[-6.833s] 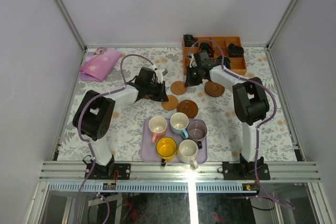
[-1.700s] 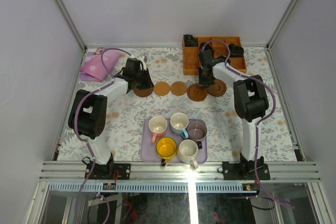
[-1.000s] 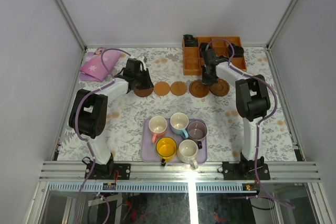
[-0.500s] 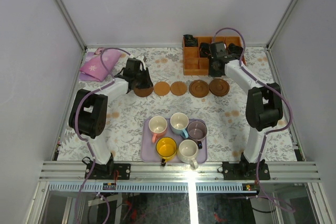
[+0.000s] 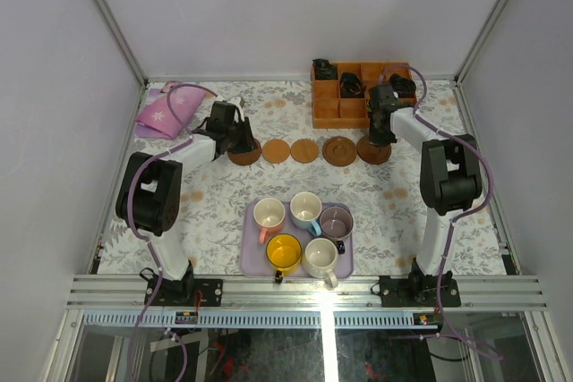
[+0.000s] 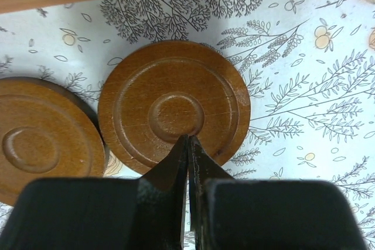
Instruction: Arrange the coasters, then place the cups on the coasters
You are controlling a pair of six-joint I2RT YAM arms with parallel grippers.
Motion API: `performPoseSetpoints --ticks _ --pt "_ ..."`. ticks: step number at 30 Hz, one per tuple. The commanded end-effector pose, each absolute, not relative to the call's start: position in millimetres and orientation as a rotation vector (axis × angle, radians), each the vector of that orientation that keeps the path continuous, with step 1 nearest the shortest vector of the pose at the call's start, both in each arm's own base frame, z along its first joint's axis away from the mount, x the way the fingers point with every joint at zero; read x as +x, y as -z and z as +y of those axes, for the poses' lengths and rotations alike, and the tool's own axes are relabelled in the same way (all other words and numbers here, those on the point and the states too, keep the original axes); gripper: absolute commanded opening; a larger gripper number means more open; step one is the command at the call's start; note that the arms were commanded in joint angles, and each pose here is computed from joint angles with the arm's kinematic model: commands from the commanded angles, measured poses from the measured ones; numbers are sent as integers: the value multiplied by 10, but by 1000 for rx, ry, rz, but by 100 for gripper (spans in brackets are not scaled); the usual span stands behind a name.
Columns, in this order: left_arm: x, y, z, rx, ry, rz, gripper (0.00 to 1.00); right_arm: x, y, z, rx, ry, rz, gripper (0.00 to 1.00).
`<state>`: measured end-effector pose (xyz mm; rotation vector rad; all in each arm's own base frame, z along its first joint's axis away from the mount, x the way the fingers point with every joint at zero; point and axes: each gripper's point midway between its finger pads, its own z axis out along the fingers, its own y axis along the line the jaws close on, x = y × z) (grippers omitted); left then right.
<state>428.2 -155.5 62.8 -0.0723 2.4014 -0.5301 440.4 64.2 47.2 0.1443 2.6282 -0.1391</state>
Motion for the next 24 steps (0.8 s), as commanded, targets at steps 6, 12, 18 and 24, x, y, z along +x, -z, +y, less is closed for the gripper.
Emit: performPoseSetpoints --ticks 6,12,18,24 --pt "4358 -797 -1510 -72 534 2334 28 4478 -282 705 163 73 2636 0" --pt "4350 -780 -1479 -80 529 2338 29 4437 -180 761 155 31 2659 0" --pt "4358 -767 -1495 -84 546 2338 29 4284 -131 761 161 24 2699 0" --pt "4351 -760 -1509 -86 559 2338 30 4142 -167 719 206 38 2708 0"
